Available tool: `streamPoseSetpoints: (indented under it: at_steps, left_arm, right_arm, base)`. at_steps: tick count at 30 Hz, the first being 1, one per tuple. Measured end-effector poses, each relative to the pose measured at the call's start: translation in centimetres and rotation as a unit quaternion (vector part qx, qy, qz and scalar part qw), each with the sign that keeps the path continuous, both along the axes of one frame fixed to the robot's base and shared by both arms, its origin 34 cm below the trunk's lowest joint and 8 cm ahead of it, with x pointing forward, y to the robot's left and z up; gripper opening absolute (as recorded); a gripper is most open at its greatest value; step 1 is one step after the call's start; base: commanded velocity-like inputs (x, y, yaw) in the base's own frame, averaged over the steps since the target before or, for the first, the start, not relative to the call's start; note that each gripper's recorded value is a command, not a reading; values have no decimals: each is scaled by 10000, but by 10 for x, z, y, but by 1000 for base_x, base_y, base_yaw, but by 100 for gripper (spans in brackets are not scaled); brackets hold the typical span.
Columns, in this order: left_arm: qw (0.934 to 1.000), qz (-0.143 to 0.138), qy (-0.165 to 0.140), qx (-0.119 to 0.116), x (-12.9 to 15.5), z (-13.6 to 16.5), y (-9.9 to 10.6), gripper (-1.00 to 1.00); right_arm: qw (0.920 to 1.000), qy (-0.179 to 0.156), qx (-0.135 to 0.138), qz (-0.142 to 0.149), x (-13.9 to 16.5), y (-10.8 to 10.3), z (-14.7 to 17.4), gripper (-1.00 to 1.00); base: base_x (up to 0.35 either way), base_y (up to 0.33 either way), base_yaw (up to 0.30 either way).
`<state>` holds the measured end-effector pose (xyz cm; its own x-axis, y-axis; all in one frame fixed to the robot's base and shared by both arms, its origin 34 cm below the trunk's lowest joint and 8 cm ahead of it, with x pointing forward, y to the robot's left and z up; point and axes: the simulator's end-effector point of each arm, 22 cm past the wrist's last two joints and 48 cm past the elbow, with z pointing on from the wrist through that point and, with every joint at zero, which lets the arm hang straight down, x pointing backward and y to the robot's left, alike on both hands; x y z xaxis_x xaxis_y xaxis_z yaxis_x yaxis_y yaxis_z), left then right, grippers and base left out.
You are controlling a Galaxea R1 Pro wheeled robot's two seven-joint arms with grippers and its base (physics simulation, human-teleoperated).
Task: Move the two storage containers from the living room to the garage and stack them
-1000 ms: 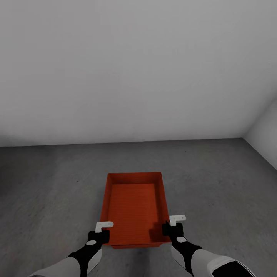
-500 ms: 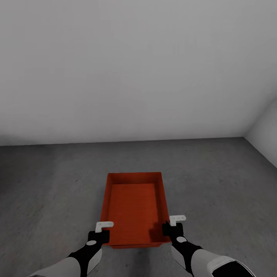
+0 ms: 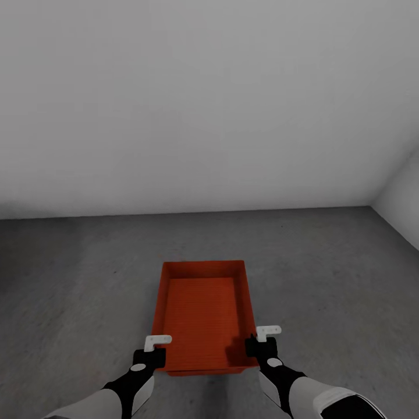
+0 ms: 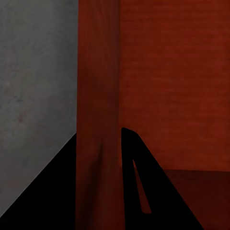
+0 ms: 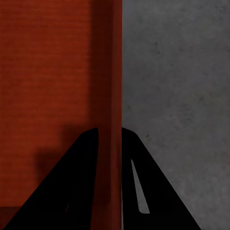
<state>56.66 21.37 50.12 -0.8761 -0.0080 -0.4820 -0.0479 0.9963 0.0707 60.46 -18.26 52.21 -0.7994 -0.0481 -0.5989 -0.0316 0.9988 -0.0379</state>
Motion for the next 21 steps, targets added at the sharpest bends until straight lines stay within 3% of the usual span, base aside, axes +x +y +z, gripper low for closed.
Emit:
streamPoseSetpoints:
  at_steps: [21]
  left_arm:
    - [10000, 1, -3, -1, 0, -24, 0, -100]
  right_arm:
    - [10000, -2, -1, 1, 0, 0, -24, -100]
  base:
    - [0, 0, 0]
